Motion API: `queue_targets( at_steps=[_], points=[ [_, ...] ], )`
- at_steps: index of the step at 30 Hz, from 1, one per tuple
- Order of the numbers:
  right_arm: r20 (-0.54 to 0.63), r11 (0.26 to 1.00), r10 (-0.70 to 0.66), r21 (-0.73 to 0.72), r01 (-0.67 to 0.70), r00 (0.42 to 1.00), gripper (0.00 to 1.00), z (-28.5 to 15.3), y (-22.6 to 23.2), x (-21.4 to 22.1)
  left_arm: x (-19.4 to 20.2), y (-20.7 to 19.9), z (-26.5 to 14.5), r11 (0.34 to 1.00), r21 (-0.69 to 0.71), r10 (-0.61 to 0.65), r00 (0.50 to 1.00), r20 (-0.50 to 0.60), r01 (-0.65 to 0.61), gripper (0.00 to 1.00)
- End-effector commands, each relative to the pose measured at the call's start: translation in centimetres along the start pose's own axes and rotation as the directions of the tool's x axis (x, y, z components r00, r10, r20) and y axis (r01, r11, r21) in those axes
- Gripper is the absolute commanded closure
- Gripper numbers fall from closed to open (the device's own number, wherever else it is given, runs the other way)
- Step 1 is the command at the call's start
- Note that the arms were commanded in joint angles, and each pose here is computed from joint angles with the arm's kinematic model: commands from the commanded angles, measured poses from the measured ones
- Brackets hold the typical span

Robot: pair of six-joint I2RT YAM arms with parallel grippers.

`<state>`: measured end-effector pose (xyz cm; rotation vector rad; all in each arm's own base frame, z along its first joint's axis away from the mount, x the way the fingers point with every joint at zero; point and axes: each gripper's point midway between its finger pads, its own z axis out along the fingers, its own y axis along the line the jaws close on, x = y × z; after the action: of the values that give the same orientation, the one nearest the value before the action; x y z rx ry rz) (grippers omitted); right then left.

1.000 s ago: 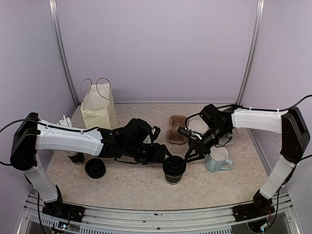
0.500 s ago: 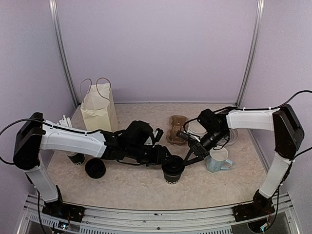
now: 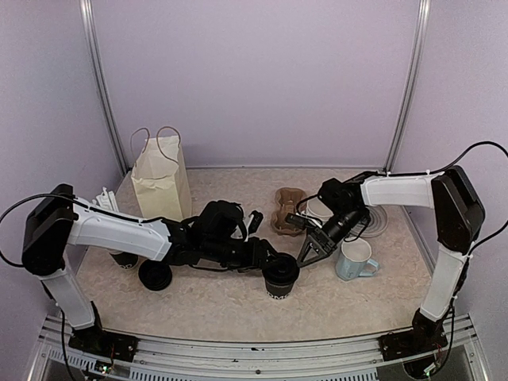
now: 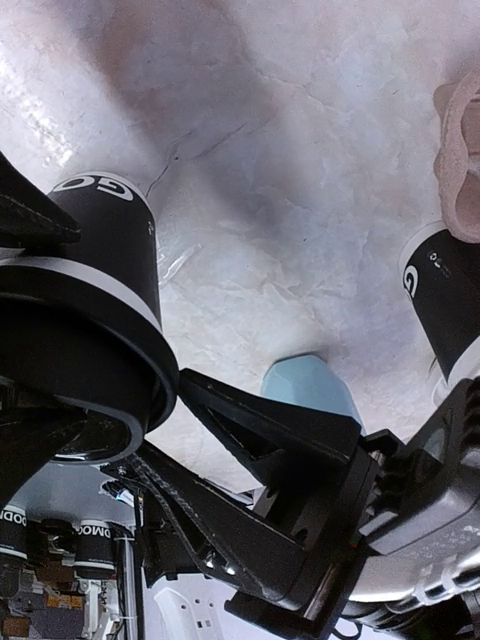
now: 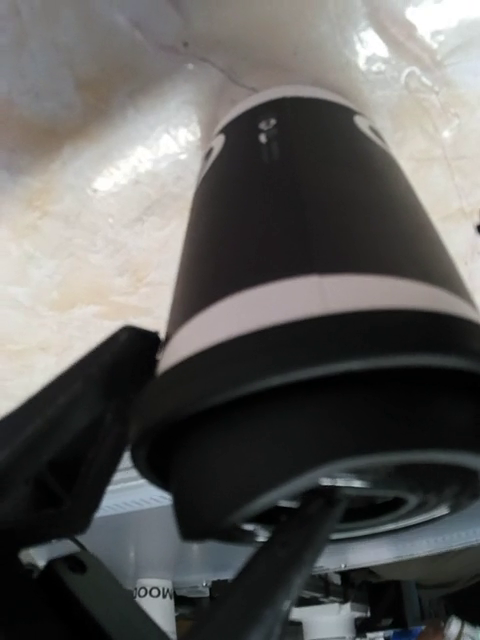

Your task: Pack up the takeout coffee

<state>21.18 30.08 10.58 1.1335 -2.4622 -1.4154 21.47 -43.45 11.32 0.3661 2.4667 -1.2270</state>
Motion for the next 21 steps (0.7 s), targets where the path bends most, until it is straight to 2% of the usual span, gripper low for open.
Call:
queue_targets(
  at_steps=[1, 3, 6, 10, 13, 16, 18, 21],
  points=[
    [0.025, 0.985, -0.146, 0.093, 0.143, 0.989, 0.64, -0.3, -1.3, -1.2, 4.0, 4.7, 0.6, 0.983, -0.180, 0.009, 0.990, -0.138, -0.034, 0.43],
    [0.072, 0.978, -0.208, 0.000, 0.209, 0.975, 0.61, -1.0, 1.7, -1.5, 2.5, 3.1, 0.0, 0.984, -0.157, 0.073, 0.992, -0.100, -0.088, 0.38],
    [0.104, 0.963, -0.267, -0.018, 0.270, 0.958, 0.53, -1.8, 3.6, -1.3, 0.1, 0.6, -1.1, 0.980, -0.127, 0.152, 0.988, -0.037, -0.155, 0.31],
    [0.101, 0.956, -0.281, -0.060, 0.288, 0.954, 0.45, -1.6, 4.4, -0.2, -2.5, -2.7, -2.3, 0.970, -0.094, 0.228, 0.973, 0.034, -0.224, 0.23],
    [0.079, 0.953, -0.288, -0.075, 0.294, 0.954, 0.42, -0.9, 4.6, 0.4, -3.3, -3.7, -2.9, 0.964, -0.104, 0.251, 0.967, 0.049, -0.245, 0.19],
    [0.038, 0.951, -0.304, -0.054, 0.306, 0.952, 0.42, 0.0, 4.4, 1.0, -3.5, -2.6, -3.6, 0.962, -0.181, 0.220, 0.974, 0.059, -0.206, 0.19],
    [0.028, 0.949, -0.313, -0.023, 0.314, 0.949, 0.45, -0.1, 4.1, 0.9, -3.4, -1.0, -4.4, 0.960, -0.245, 0.158, 0.984, 0.079, -0.135, 0.21],
    [0.016, 0.942, -0.333, 0.039, 0.333, 0.943, 0.50, -0.7, 3.7, 0.0, -2.8, 0.2, -6.0, 0.966, -0.259, 0.059, 0.990, 0.126, -0.024, 0.31]
  ],
)
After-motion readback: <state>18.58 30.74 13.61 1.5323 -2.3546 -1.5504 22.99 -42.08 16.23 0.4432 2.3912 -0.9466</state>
